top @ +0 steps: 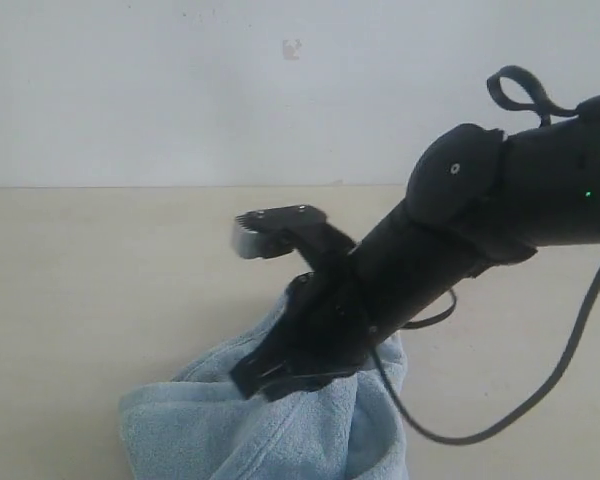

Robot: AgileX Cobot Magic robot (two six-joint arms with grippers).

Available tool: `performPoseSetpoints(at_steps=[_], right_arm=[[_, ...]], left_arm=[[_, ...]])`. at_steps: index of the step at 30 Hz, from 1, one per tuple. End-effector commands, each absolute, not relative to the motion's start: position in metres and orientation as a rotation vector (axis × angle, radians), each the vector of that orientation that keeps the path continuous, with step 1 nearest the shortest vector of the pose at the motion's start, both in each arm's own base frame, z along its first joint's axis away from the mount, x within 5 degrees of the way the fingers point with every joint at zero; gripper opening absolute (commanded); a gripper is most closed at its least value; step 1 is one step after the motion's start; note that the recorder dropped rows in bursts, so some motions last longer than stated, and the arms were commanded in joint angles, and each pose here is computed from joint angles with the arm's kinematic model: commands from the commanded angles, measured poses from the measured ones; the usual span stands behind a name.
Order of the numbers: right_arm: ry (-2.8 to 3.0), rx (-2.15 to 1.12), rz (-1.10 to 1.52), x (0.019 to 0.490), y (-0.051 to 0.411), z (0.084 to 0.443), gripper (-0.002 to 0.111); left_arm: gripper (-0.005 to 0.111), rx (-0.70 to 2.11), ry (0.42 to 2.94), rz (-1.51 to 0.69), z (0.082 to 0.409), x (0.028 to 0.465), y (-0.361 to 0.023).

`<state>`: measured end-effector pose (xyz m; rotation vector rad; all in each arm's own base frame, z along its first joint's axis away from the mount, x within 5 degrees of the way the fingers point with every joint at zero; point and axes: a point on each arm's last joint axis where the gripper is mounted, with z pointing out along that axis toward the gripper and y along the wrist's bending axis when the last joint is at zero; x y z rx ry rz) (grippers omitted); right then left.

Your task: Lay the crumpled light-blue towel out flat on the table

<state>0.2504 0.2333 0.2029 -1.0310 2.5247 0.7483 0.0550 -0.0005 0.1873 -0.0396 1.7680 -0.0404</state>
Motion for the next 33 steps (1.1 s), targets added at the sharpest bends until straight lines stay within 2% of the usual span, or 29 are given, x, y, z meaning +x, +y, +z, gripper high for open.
performPoseSetpoints(at_steps=[1, 5, 6, 8, 14, 15, 16, 17, 18, 19, 25, 30, 33], right_arm=[[2.572, -0.922, 0.536, 0.274, 0.203, 0.201, 0.011], [2.582, -0.881, 0.529, 0.279, 0.197, 0.201, 0.046], [2.583, -0.843, 0.54, 0.28, 0.197, 0.201, 0.062], [2.614, -0.748, 0.567, 0.282, 0.198, 0.199, 0.071], [2.727, -0.708, 0.585, 0.289, 0.205, 0.156, 0.067], [2.711, -0.729, 0.611, 0.288, 0.207, 0.156, 0.058], [2.698, -0.727, 0.641, 0.288, 0.209, 0.158, 0.043], [2.68, -0.742, 0.683, 0.287, 0.211, 0.162, 0.021], [2.668, -0.763, 0.702, 0.285, 0.212, 0.165, 0.006], [2.656, -0.759, 0.733, 0.284, 0.213, 0.168, 0.0], [2.515, -0.881, 1.065, 0.268, 0.226, 0.197, 0.001], [2.175, -1.148, 1.662, 0.23, 0.254, 0.23, 0.001], [2.094, -1.241, 1.755, 0.207, 0.274, 0.234, 0.001]], left_arm=[[0.004, -0.03, 1.763, -0.047, 0.188, 0.055, -0.001], [0.004, -0.03, 1.761, -0.047, 0.188, 0.055, -0.001], [0.004, -0.03, 1.761, -0.047, 0.188, 0.055, -0.001], [0.004, -0.03, 1.761, -0.047, 0.188, 0.055, -0.001], [0.004, -0.03, 1.761, -0.047, 0.188, 0.055, -0.001], [0.004, -0.03, 1.761, -0.047, 0.188, 0.055, -0.001], [0.004, -0.03, 1.761, -0.047, 0.188, 0.055, -0.001], [0.004, -0.03, 1.761, -0.047, 0.188, 0.055, -0.001], [0.004, -0.03, 1.761, -0.047, 0.188, 0.055, -0.001], [0.004, -0.03, 1.761, -0.047, 0.188, 0.055, -0.001], [0.004, -0.03, 1.761, -0.047, 0.188, 0.055, -0.001], [0.004, -0.03, 1.761, -0.047, 0.188, 0.055, -0.001], [0.004, -0.03, 1.761, -0.047, 0.188, 0.055, -0.001]])
